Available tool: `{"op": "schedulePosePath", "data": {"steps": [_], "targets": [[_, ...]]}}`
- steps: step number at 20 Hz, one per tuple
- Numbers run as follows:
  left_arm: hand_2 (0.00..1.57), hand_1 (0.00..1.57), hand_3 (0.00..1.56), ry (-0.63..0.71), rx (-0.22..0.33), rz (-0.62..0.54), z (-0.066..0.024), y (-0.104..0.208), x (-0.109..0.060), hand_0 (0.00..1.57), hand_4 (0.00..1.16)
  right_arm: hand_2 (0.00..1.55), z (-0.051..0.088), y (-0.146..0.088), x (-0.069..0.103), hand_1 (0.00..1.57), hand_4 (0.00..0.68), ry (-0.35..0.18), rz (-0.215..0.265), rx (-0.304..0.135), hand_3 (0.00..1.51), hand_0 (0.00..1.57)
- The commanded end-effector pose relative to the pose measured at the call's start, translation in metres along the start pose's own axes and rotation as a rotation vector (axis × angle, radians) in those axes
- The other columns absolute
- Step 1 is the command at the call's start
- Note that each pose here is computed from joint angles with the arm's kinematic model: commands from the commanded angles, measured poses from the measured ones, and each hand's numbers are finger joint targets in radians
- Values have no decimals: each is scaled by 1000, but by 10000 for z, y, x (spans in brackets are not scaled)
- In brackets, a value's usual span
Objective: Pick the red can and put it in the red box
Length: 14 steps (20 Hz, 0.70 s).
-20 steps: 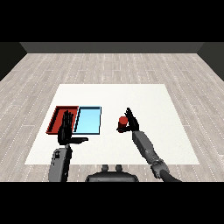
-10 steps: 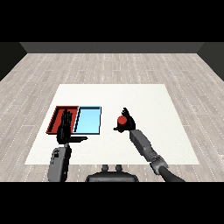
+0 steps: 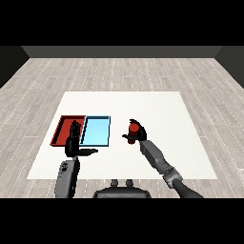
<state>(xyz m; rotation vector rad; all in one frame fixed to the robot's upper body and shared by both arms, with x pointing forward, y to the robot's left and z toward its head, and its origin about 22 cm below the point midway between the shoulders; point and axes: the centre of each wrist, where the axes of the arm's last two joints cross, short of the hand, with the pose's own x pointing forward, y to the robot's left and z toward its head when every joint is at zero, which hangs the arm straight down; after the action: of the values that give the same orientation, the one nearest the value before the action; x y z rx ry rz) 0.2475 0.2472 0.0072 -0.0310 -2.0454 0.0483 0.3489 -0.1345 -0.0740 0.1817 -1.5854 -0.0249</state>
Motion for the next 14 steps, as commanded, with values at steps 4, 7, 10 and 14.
{"op": "schedulePosePath", "data": {"steps": [4,7,10,14], "targets": [[0,0,0,-12,-8,-3,77,-132,70,0,0,1456,62,219,8,1472,600,-15,84,-77,1404,1472],[0,0,0,-2,-12,14,-60,1,84,0,0,1446,-127,135,149,1460,587,-13,95,-53,1401,1460],[0,0,0,9,-10,-15,-144,-48,185,0,0,1443,-120,25,102,1473,597,-8,121,-35,1385,1473],[0,0,0,3,-29,20,-7,-37,219,0,0,1437,-1,270,121,1438,607,-93,140,-4,1373,1438]]}}
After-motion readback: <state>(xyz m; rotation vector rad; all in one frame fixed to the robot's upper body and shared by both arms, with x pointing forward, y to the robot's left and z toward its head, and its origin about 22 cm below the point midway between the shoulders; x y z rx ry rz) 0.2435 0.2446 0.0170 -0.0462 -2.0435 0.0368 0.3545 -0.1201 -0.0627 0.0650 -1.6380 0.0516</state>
